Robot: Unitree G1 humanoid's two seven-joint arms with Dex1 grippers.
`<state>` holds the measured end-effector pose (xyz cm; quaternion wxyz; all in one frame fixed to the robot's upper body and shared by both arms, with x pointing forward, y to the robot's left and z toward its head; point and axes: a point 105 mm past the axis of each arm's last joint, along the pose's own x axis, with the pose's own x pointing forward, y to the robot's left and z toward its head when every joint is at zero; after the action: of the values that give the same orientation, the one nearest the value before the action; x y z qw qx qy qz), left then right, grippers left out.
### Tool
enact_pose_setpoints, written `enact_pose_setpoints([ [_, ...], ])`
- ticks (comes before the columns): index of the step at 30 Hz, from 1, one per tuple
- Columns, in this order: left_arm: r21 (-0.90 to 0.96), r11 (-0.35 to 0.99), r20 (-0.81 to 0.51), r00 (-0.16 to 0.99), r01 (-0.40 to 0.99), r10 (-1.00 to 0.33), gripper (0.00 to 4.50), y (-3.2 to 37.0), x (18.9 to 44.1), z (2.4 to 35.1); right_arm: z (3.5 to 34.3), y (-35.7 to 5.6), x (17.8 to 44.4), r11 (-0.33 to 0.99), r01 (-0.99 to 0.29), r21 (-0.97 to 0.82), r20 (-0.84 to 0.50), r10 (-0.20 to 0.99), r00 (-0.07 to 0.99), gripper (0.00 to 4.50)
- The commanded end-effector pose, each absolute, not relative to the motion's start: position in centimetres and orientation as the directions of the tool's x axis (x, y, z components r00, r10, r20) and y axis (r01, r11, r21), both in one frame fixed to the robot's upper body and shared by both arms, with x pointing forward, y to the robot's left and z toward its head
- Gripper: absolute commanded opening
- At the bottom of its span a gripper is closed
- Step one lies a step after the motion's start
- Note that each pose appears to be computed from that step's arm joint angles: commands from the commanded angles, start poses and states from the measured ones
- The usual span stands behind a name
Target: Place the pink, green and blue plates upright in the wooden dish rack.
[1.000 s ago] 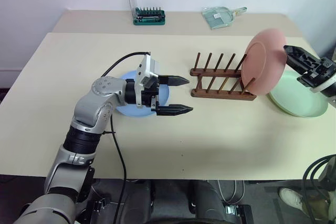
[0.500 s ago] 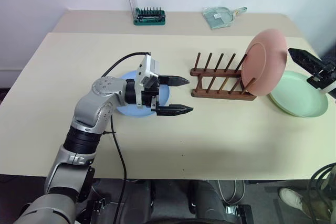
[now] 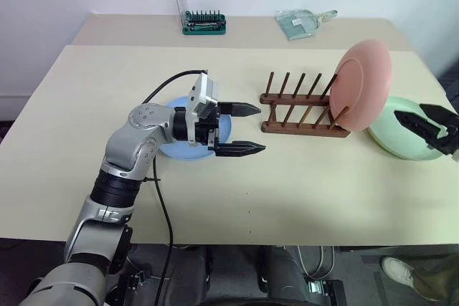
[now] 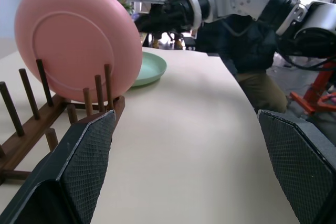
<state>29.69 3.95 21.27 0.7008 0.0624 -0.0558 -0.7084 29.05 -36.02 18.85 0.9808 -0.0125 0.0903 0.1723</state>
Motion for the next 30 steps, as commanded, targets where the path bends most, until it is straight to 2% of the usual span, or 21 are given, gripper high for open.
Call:
enact_pose_setpoints([
  [1,0.216,-0.032,0.001,-0.033,0.976,-0.999,4.5,3.5,29.5,22.3,17.4,-35.6,29.1,0.923,-0.376,-0.079,-0.289,0.339,0.895,4.46],
  [6,0.223,-0.035,-0.001,-0.035,0.974,-0.999,4.5,3.6,29.3,22.5,14.0,-36.3,29.8,0.903,-0.376,-0.208,-0.438,0.257,0.861,4.46],
  [12,0.225,-0.021,-0.008,-0.02,0.974,-1.0,4.5,3.9,29.2,22.4,11.5,-37.9,31.4,0.901,-0.32,-0.293,-0.509,0.136,0.85,4.46],
  [15,0.224,-0.011,-0.01,-0.009,0.975,-1.0,4.5,4.0,29.1,22.4,11.5,-37.8,32.2,0.923,-0.29,-0.254,-0.484,0.139,0.864,3.58],
  [22,0.226,0.0,-0.009,0.003,0.974,-1.0,4.5,4.1,29.2,22.4,12.2,-38.2,32.8,0.922,-0.266,-0.281,-0.457,0.115,0.882,0.07],
  [24,0.226,0.001,-0.008,0.003,0.974,-1.0,4.5,4.0,29.3,22.4,13.3,-38.4,33.3,0.932,-0.227,-0.283,-0.402,0.099,0.91,0.03],
  [28,0.227,-0.001,-0.007,0.001,0.974,-1.0,4.5,3.9,29.3,22.4,18.2,-39.5,34.9,0.952,-0.069,-0.299,-0.181,0.014,0.983,0.03],
  [30,0.226,-0.002,-0.007,0.0,0.974,-1.0,4.5,3.9,29.4,22.4,20.6,-41.1,35.2,0.94,0.078,-0.333,-0.078,-0.11,0.991,0.03],
])
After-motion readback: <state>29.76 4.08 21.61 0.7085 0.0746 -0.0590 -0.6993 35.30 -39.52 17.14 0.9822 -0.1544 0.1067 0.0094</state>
